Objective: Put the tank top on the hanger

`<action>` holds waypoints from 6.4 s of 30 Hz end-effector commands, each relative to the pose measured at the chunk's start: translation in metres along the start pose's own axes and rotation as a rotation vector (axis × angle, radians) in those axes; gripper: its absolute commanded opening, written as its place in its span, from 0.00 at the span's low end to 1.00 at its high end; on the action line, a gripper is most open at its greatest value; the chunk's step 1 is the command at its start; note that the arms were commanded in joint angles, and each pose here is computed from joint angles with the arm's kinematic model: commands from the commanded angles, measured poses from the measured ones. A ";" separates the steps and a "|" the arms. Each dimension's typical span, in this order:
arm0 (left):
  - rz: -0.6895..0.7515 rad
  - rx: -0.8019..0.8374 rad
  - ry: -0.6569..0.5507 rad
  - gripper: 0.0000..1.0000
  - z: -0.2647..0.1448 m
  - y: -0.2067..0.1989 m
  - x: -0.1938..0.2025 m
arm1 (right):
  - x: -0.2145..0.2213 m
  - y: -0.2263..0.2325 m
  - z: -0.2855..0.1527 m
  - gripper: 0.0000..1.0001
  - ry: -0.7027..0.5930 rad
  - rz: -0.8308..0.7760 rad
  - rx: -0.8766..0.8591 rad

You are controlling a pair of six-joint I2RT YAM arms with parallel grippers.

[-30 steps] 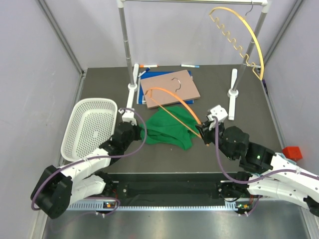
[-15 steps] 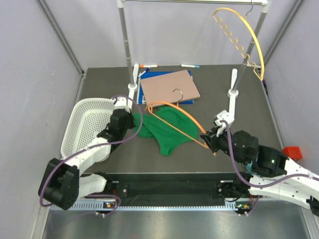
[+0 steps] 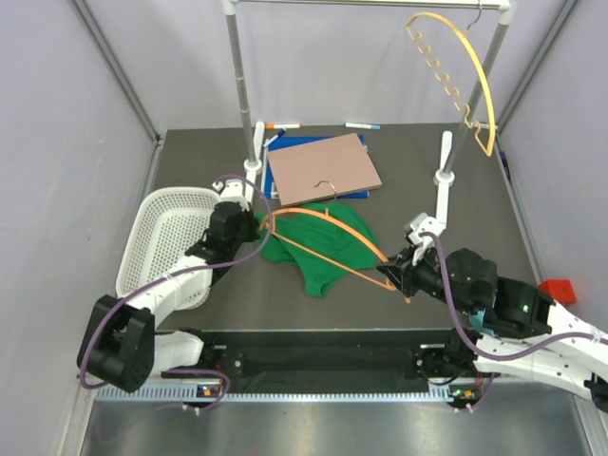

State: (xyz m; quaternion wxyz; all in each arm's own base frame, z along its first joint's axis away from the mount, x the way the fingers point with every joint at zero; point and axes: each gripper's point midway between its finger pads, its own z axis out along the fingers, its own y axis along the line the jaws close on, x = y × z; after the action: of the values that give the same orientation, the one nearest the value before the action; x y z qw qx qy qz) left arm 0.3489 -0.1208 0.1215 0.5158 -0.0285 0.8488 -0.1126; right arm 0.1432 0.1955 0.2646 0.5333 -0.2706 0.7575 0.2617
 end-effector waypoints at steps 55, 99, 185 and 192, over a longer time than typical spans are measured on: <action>-0.160 0.625 -0.070 0.00 -0.095 -0.121 -0.077 | -0.003 0.021 0.065 0.00 -0.265 0.056 0.043; 0.072 0.776 -0.355 0.79 -0.114 -0.157 -0.105 | -0.009 0.052 0.087 0.00 -0.305 0.095 -0.008; 0.167 0.197 -0.364 0.00 -0.060 -0.090 -0.054 | 0.166 0.063 0.210 0.00 0.046 0.352 0.331; 0.148 0.170 -0.390 0.00 -0.066 -0.082 -0.061 | 0.176 0.043 0.173 0.00 0.083 0.357 0.336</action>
State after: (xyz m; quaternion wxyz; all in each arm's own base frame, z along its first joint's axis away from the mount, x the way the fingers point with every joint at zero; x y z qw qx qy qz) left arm 0.3124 -0.1939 0.1959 0.6440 0.0862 0.7467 -0.1425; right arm 0.1777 0.3354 0.0316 0.4735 -0.0814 0.8550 0.1952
